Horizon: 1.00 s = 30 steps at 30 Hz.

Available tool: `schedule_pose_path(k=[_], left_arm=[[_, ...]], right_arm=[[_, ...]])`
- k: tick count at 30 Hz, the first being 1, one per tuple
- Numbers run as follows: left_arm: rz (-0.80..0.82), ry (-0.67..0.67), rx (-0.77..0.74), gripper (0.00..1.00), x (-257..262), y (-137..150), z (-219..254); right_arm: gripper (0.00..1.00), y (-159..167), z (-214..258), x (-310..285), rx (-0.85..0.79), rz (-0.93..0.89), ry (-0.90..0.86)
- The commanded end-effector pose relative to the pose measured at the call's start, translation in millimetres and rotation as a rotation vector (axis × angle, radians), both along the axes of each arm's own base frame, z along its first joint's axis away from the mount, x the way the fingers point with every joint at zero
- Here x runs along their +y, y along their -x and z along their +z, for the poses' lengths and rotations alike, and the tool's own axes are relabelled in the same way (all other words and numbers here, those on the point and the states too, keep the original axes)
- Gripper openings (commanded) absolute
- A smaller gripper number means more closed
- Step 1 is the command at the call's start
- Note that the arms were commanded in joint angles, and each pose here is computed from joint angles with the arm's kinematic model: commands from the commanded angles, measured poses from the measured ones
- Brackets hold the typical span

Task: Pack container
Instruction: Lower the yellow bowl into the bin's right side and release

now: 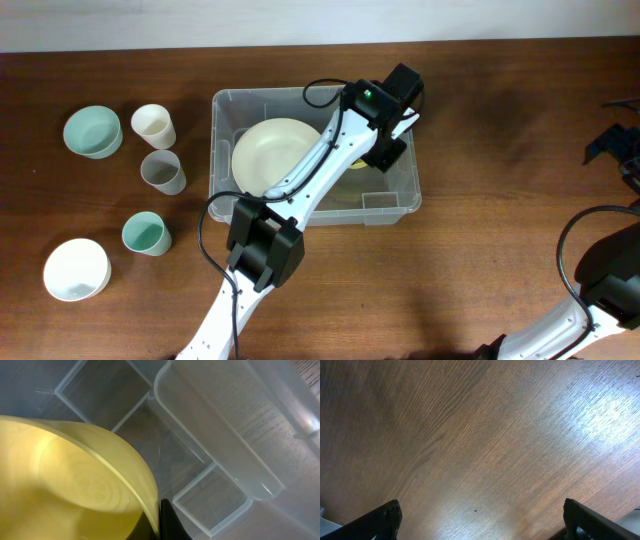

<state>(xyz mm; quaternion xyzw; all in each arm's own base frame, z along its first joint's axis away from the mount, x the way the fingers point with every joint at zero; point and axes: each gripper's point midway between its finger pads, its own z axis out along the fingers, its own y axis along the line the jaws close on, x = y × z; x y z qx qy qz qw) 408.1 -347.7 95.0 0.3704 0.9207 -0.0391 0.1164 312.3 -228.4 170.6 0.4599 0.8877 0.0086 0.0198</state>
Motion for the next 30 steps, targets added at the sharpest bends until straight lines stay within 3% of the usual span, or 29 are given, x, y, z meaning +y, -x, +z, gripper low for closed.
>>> schedule_pose_path(k=[1,7,9,12,20,25,28,30], left_arm=[[0.003,-0.027,0.035,0.02,-1.0,4.3,-20.9],[0.002,-0.057,0.071,0.03,1.8,8.8,-37.4],[0.002,-0.057,0.071,0.17,1.7,8.8,-37.5],[0.002,-0.057,0.07,0.18,1.7,8.6,-37.4],[0.008,-0.051,0.027,0.4,0.6,-0.1,-28.5],[0.072,-0.044,-0.159,0.6,11.3,-33.1,31.2],[0.233,-0.022,-0.32,0.64,39.0,-59.1,89.7],[0.366,-0.015,-0.426,0.79,71.7,-72.8,129.4]], right_arm=[[0.99,2.0,8.2,-0.4,-0.013,-0.008,0.021],[0.99,2.0,8.2,-0.4,-0.013,-0.008,0.021],[0.99,2.0,8.2,-0.4,-0.013,-0.008,0.021],[0.99,2.0,8.2,-0.4,-0.013,-0.008,0.021],[0.99,2.0,8.2,-0.4,-0.013,-0.008,0.021],[0.99,2.0,8.2,-0.4,-0.013,-0.008,0.021],[0.99,2.0,8.2,-0.4,-0.013,-0.008,0.021],[0.99,2.0,8.2,-0.4,-0.013,-0.008,0.021]])
